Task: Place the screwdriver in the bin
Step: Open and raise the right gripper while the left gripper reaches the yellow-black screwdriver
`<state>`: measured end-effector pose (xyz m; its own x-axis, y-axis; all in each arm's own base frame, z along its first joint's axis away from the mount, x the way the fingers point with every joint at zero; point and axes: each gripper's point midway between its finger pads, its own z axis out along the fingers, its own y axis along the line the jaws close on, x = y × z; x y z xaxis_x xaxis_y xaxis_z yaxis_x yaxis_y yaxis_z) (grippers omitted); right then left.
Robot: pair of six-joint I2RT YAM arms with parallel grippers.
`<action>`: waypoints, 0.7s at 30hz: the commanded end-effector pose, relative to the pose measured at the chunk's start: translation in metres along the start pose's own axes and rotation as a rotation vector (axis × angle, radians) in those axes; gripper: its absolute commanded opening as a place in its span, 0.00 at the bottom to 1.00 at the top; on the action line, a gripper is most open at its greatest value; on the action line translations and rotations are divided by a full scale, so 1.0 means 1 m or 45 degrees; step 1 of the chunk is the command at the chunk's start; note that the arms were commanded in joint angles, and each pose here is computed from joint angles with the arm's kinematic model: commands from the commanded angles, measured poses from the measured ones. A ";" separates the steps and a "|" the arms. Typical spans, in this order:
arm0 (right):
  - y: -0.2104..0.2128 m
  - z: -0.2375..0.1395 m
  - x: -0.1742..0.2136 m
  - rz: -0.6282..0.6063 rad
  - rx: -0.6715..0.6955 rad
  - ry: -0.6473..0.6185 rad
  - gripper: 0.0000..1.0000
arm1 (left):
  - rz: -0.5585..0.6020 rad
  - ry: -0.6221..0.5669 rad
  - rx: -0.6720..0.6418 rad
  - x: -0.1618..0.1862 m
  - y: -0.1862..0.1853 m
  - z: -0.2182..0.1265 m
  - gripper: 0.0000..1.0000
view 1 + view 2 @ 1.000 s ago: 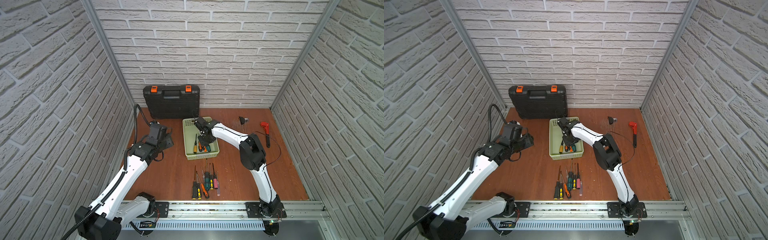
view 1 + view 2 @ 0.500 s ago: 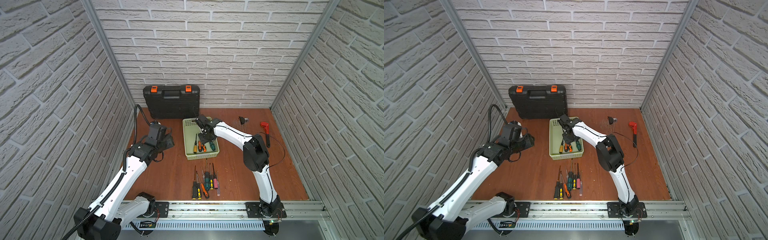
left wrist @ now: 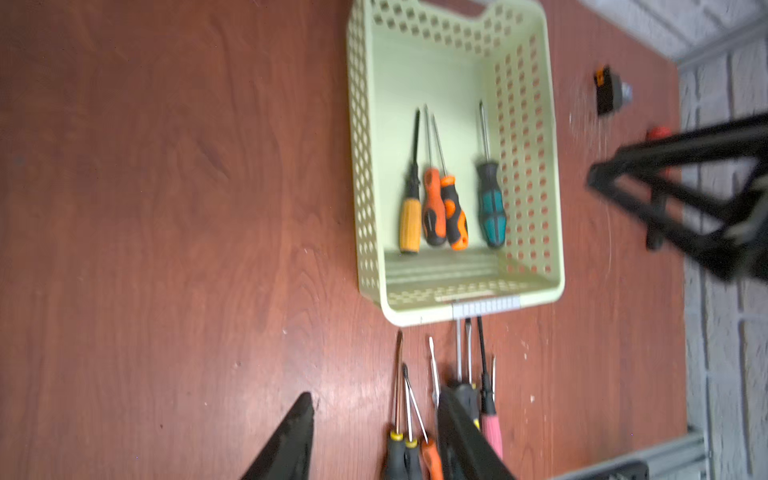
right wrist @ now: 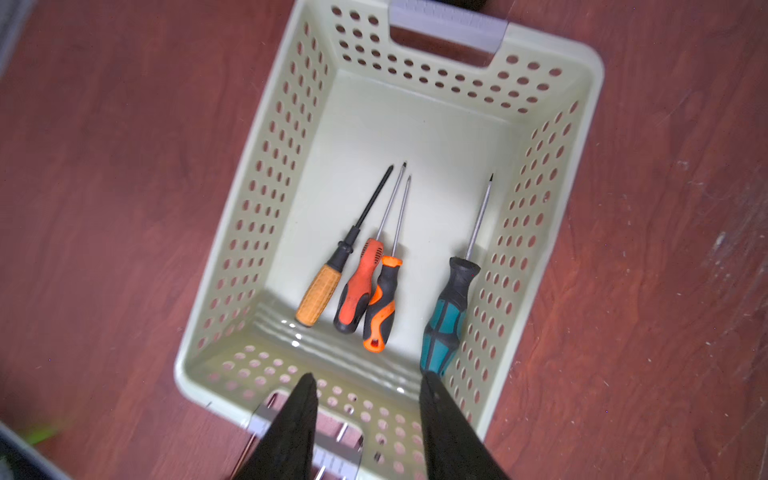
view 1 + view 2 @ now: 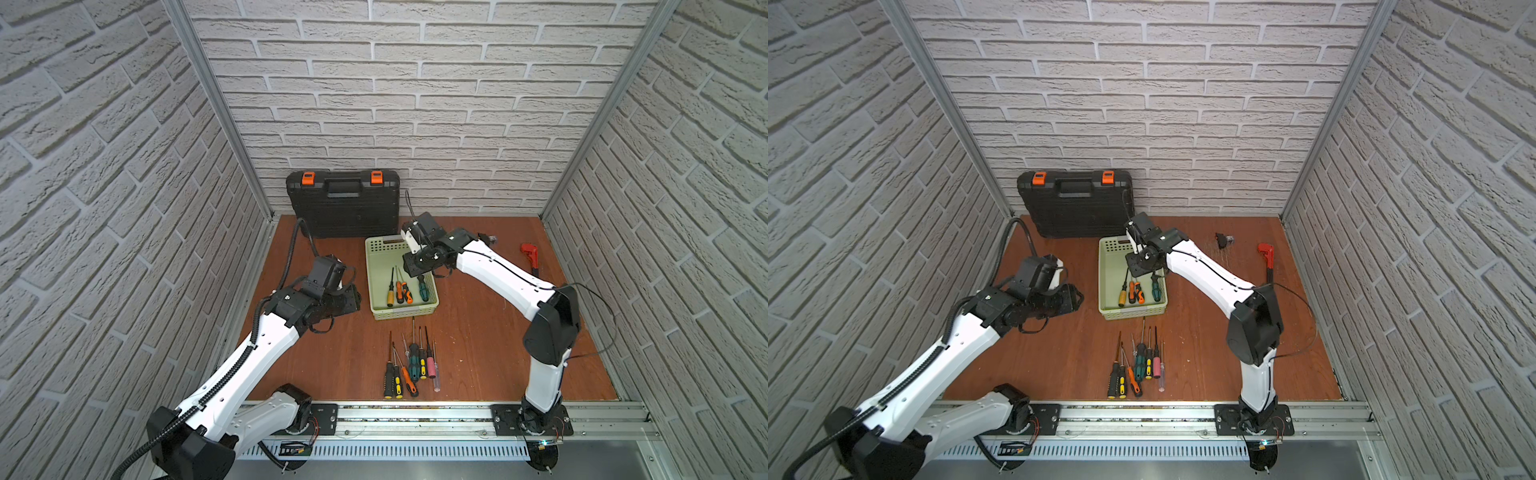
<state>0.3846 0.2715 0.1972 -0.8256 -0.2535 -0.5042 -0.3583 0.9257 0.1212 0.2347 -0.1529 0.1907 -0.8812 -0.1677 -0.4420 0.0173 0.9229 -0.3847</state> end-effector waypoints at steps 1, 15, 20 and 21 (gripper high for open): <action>0.008 -0.035 -0.002 0.018 -0.082 -0.111 0.43 | 0.074 0.198 -0.021 0.049 -0.003 0.012 0.48; -0.014 -0.063 0.051 0.040 -0.031 -0.152 0.42 | 0.310 0.482 -0.018 0.151 -0.028 0.065 0.46; -0.013 -0.058 0.054 0.058 -0.043 -0.138 0.42 | 0.308 0.577 -0.033 0.188 -0.030 0.077 0.46; -0.013 -0.057 0.054 0.059 -0.041 -0.134 0.42 | 0.305 0.583 -0.027 0.191 -0.032 0.077 0.46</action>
<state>0.3175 0.2268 0.2043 -0.8157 -0.2056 -0.5406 -0.3369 0.9286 0.1552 0.1108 -0.2301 0.0625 -0.9620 0.2395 -0.1311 0.2666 0.9276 -0.2615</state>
